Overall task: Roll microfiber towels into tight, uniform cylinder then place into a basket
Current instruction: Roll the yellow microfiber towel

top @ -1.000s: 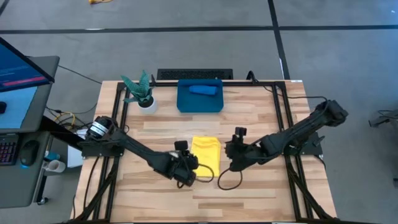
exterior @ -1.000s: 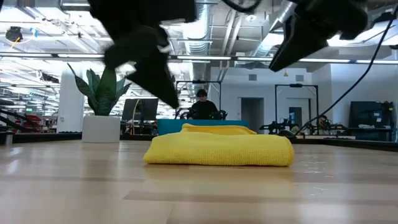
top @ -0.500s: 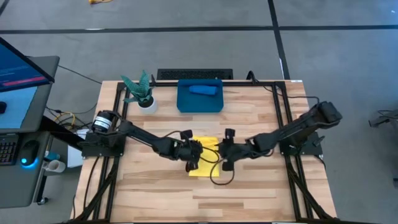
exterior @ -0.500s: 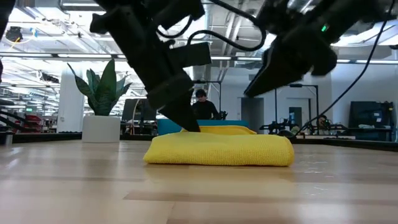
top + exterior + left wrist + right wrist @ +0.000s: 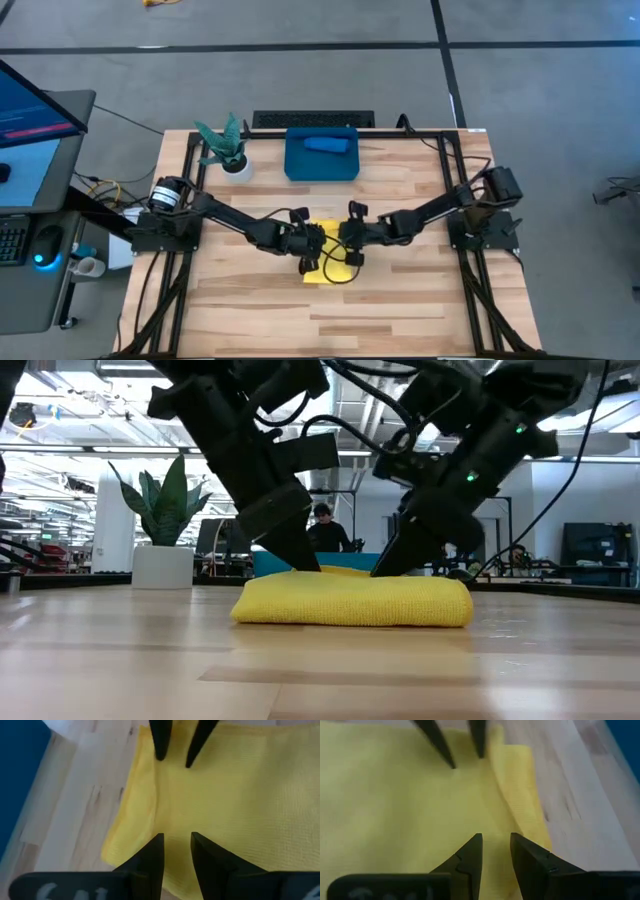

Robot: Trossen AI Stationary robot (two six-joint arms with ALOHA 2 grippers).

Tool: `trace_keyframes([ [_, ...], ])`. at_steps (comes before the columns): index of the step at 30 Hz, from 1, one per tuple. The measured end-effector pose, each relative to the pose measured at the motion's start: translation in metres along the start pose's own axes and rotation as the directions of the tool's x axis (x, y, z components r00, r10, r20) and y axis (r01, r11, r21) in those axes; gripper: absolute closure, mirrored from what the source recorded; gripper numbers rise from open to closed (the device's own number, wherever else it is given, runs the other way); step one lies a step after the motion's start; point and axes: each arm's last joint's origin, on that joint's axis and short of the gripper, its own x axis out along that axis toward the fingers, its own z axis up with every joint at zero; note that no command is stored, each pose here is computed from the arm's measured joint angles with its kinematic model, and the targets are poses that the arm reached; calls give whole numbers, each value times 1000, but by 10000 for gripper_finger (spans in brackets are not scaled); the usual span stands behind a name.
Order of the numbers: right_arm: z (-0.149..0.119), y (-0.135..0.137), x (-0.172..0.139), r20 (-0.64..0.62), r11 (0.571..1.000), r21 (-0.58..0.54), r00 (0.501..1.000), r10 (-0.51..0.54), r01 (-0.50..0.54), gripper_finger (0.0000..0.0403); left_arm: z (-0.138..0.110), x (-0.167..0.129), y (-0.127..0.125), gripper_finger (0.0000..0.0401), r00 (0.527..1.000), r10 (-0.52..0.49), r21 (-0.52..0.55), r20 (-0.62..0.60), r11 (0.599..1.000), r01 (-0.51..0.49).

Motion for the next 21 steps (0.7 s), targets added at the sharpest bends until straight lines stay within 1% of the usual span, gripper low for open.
trace_keyframes([
  [3,-2,-7,2,-27,998,55,1000,-17,18,280,0,2,4,313,1000,13,-7,-8,1000,-13],
  [6,-4,-12,3,-50,996,88,998,-28,32,280,0,4,10,313,1000,24,-37,-19,999,-25],
  [10,-5,-12,3,-63,996,85,998,-26,31,281,1,8,18,313,999,38,-64,-37,997,-40],
  [14,-11,-11,8,-103,996,78,994,-28,37,281,-3,12,29,313,994,58,-110,-95,992,-68],
  [16,-11,-9,11,-97,996,82,995,-21,29,281,-4,14,35,313,991,66,-132,-115,988,-81],
  [21,-12,-10,14,-105,996,82,994,-19,28,281,-4,18,42,313,991,11,-172,-137,985,-34],
])
